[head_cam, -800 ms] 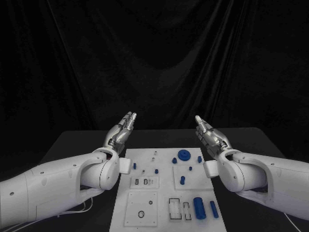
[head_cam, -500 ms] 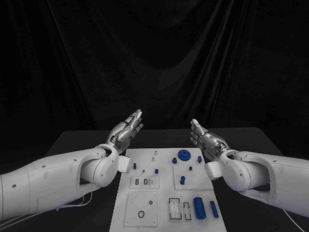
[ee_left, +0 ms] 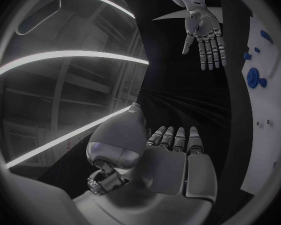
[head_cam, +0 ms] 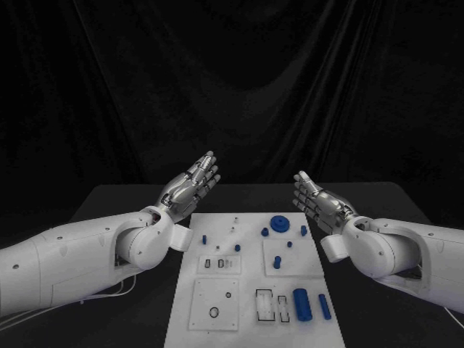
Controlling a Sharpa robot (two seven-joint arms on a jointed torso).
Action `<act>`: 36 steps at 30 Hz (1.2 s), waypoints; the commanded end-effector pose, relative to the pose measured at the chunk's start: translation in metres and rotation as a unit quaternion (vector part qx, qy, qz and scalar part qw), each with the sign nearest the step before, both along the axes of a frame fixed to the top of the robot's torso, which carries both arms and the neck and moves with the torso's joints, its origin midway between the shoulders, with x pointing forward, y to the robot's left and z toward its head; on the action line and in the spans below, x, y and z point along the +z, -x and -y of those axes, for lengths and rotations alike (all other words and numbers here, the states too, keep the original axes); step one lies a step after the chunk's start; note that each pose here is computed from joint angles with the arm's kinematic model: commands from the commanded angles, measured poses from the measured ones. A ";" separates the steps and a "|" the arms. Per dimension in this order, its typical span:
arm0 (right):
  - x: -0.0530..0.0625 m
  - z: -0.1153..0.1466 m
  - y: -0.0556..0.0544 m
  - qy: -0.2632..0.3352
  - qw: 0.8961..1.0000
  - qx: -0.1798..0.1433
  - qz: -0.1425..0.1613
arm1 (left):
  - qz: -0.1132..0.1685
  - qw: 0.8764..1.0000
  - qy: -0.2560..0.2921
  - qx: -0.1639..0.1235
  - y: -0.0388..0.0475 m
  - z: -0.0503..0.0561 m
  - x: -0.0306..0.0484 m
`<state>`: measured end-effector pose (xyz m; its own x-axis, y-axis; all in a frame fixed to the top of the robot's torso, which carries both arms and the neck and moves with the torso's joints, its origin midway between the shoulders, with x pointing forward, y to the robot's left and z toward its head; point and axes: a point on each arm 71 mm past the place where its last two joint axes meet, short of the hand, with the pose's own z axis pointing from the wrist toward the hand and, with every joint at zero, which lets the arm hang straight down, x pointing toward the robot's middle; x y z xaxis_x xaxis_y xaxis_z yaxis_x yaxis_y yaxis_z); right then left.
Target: Assemble the parts on the task board
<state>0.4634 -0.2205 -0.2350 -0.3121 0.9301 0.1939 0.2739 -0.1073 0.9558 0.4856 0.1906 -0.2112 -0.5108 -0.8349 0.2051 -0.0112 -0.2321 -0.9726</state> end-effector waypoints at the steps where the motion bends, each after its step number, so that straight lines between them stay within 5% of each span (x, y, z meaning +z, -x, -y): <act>1: 0.003 -0.004 0.002 0.020 0.999 0.032 0.023 | 0.011 1.000 0.013 0.004 0.0002 -0.001 0.0036; 10: 0.010 0.002 -0.001 0.125 0.983 0.097 0.090 | 0.018 0.999 0.008 0.025 0.0021 -0.013 0.0050; 16: 0.025 0.006 -0.003 0.244 0.947 0.149 0.146 | 0.035 0.997 -0.008 0.071 0.0053 -0.025 0.0077; 18: 0.033 0.007 -0.004 0.313 0.919 0.171 0.168 | 0.046 0.993 -0.023 0.104 0.0078 -0.031 0.0094; 22: 0.046 0.011 -0.005 0.447 0.846 0.201 0.212 | 0.061 0.986 -0.045 0.149 0.0115 -0.041 0.0120; 24: 0.056 0.013 -0.006 0.534 0.782 0.214 0.241 | 0.072 0.983 -0.056 0.161 0.0131 -0.046 0.0137; 27: 0.066 0.014 -0.007 0.616 0.706 0.222 0.269 | 0.098 0.980 -0.074 0.155 0.0150 -0.050 0.0164; 30: 0.076 0.013 -0.009 0.692 0.620 0.223 0.294 | 0.137 0.977 -0.096 0.133 0.0180 -0.051 0.0200; 31: 0.077 0.012 -0.009 0.703 0.606 0.223 0.299 | 0.144 0.976 -0.100 0.129 0.0185 -0.051 0.0206; 32: 0.080 0.011 -0.010 0.721 0.580 0.222 0.307 | 0.156 0.975 -0.106 0.120 0.0195 -0.050 0.0216; 35: 0.082 0.010 -0.012 0.745 0.540 0.225 0.320 | 0.171 0.973 -0.112 0.106 0.0209 -0.049 0.0228; 36: 0.083 0.009 -0.012 0.757 0.516 0.231 0.328 | 0.176 0.973 -0.114 0.100 0.0213 -0.047 0.0231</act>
